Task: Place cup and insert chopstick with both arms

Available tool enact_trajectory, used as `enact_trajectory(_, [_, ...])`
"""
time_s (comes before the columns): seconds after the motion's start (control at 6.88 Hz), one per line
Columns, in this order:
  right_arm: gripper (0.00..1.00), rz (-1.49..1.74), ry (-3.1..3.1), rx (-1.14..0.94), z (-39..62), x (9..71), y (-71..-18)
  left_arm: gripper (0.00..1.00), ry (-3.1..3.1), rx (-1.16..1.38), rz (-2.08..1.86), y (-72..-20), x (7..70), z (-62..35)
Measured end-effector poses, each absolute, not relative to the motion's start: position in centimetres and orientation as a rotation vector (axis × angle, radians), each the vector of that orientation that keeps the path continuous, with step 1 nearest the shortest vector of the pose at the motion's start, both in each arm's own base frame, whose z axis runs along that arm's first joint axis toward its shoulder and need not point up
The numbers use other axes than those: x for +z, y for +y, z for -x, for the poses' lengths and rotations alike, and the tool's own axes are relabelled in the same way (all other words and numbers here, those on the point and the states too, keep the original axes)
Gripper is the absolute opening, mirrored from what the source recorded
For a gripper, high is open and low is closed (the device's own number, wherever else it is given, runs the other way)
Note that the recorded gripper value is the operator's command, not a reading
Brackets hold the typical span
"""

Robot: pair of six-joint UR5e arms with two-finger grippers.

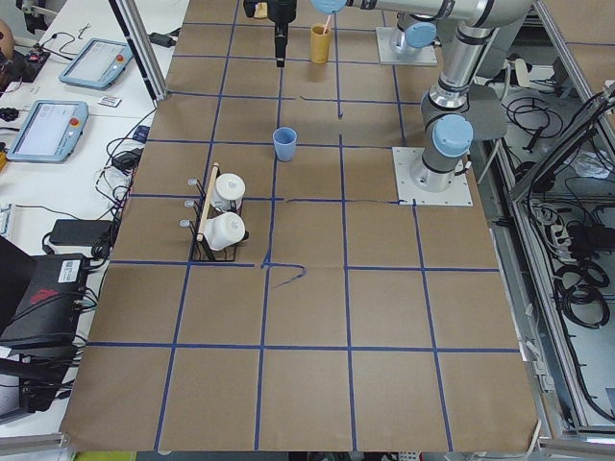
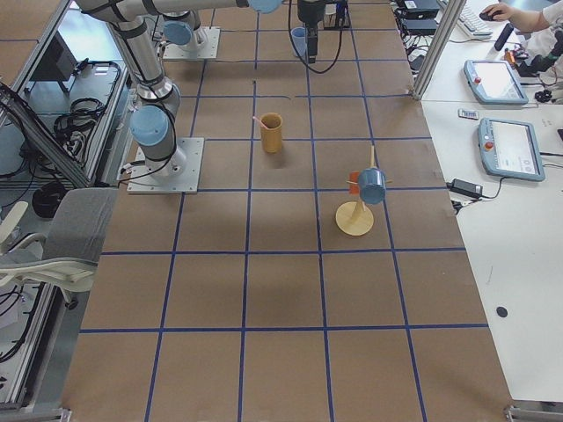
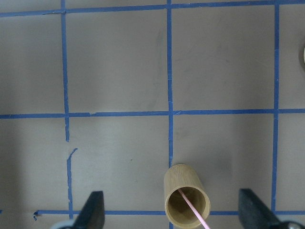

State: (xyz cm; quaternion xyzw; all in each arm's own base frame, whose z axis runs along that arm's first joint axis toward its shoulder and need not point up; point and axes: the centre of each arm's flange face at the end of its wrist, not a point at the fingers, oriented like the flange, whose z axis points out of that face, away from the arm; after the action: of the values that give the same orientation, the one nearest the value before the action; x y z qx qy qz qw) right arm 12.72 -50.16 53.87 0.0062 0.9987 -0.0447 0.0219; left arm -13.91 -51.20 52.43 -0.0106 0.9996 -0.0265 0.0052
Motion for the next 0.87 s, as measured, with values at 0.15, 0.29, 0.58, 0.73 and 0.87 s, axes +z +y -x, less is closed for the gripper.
enact_trajectory(0.15, [1.00,-0.025,3.100,-0.135,-12.7,53.8,-50.1,1.00,3.130,-0.082,0.033,-51.2,52.4,13.9])
enact_trajectory(0.29, [1.00,-0.029,3.100,-0.124,-12.7,53.6,-50.1,1.00,3.130,-0.081,0.033,-51.1,52.4,13.9])
enact_trajectory(0.58, [1.00,-0.019,3.092,-0.092,-12.8,52.3,-49.9,1.00,3.130,-0.082,0.032,-51.1,52.4,13.9])
enact_trajectory(0.73, [1.00,-0.013,3.090,-0.093,-12.8,52.2,-49.8,1.00,3.130,-0.081,0.032,-51.1,52.4,13.9])
enact_trajectory(0.87, [1.00,-0.013,3.086,-0.104,-12.8,52.5,-49.9,1.00,3.130,-0.081,0.032,-51.1,52.4,13.9])
